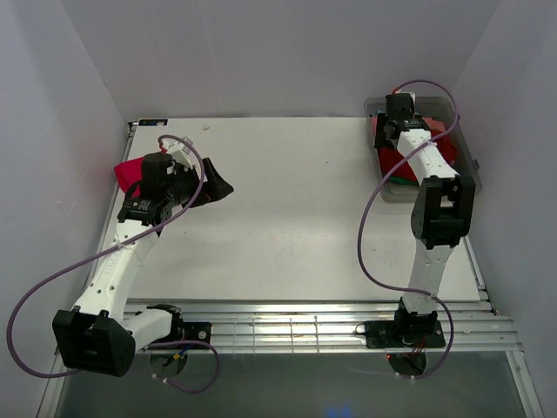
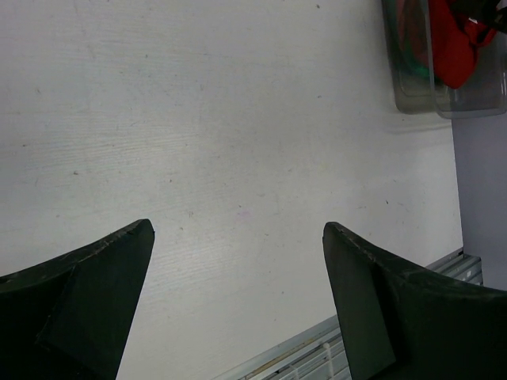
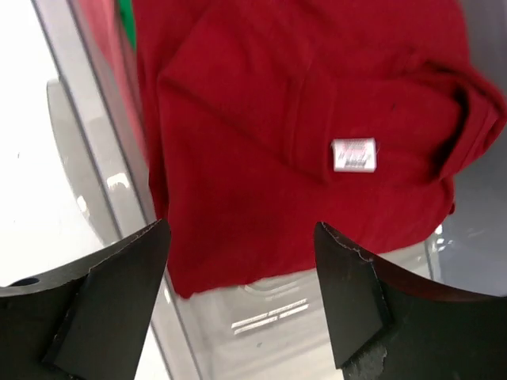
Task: Fold and stack the t-shirts
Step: Grab the tshirt from the pile
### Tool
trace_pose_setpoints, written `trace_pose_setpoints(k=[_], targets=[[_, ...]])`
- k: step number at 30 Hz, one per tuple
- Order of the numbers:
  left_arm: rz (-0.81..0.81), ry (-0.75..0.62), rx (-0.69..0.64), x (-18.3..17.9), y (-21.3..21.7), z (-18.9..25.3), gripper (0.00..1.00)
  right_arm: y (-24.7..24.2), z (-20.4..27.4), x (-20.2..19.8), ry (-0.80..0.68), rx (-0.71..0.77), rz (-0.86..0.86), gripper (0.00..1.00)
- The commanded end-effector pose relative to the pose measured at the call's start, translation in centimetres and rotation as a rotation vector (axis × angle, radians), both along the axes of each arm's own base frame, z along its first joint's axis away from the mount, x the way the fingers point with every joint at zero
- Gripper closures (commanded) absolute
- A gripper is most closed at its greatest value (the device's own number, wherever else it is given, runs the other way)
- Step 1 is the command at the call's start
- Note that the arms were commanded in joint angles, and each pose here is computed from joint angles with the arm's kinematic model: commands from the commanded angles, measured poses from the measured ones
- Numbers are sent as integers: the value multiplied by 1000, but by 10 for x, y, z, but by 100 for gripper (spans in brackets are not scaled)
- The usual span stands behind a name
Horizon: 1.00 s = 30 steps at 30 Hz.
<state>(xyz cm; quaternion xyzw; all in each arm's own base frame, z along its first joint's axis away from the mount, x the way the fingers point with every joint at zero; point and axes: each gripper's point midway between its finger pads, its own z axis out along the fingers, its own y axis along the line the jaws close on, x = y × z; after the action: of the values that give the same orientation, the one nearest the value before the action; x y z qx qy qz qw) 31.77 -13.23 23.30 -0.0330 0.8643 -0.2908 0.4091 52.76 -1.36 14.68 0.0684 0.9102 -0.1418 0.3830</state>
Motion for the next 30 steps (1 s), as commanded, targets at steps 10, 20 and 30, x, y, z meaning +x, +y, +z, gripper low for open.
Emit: trace_pose_setpoints(k=[10, 20, 30], targets=[[-12, 6, 19, -18, 4, -16, 2, -41, 32, 73, -176, -14, -45, 22], [-18, 5, 38, -12, 4, -16, 2, -49, -33, 74, -67, 79, -6, 43], [-33, 45, 10, -22, 0, -29, 2, -45, 9, 61, -133, 81, 26, 90]])
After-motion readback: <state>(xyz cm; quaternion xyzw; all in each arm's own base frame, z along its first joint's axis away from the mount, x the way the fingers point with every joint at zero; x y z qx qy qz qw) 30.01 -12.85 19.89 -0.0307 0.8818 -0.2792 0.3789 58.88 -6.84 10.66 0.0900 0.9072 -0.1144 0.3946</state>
